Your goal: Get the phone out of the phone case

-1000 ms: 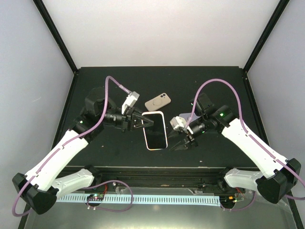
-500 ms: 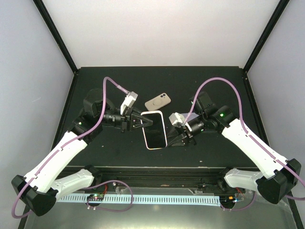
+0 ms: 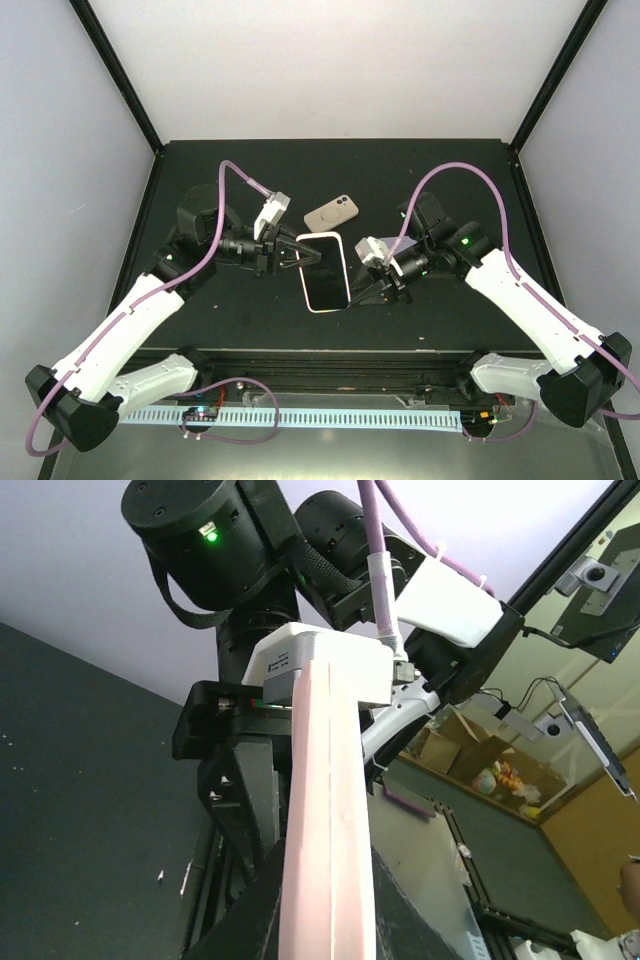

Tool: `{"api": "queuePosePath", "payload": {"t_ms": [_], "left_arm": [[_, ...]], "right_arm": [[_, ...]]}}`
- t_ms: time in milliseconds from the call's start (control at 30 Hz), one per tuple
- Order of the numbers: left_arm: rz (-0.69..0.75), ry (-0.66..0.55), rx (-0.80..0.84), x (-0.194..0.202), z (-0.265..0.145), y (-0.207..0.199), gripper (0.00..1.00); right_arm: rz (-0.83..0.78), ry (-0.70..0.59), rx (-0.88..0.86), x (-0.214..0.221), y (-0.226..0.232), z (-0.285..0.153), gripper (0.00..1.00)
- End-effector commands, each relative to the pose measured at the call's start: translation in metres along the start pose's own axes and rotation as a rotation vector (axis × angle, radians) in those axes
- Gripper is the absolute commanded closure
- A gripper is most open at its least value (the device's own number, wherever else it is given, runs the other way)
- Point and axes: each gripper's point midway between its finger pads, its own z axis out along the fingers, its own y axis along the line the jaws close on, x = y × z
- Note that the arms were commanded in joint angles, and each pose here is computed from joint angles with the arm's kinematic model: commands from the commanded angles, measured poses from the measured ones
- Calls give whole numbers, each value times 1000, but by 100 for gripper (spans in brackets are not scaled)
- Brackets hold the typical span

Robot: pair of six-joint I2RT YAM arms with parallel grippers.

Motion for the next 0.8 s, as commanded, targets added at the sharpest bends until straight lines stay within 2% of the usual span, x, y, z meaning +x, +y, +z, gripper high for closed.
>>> {"api": "queuePosePath", "payload": {"t_ms": [0, 333, 467, 533, 600, 767], "left_arm": [[35, 14, 65, -4, -1, -12, 99], [19, 50, 141, 3, -3, -27, 98], [11, 49, 133, 4, -2, -23, 98], [3, 39, 104, 5, -1, -16, 98], [-3, 28, 74, 7, 0, -8, 98], [-24, 33, 31, 17, 3, 11, 99]], "right_arm": [[-14, 11, 66, -3, -19, 0, 74], [68, 50, 341, 1, -85, -6, 76], [73, 14, 404, -14, -99, -11, 68], [83, -24, 416, -26, -100, -14, 56], [97, -70, 409, -39, -100, -15, 49], [115, -141, 319, -64, -87, -14, 42]]}}
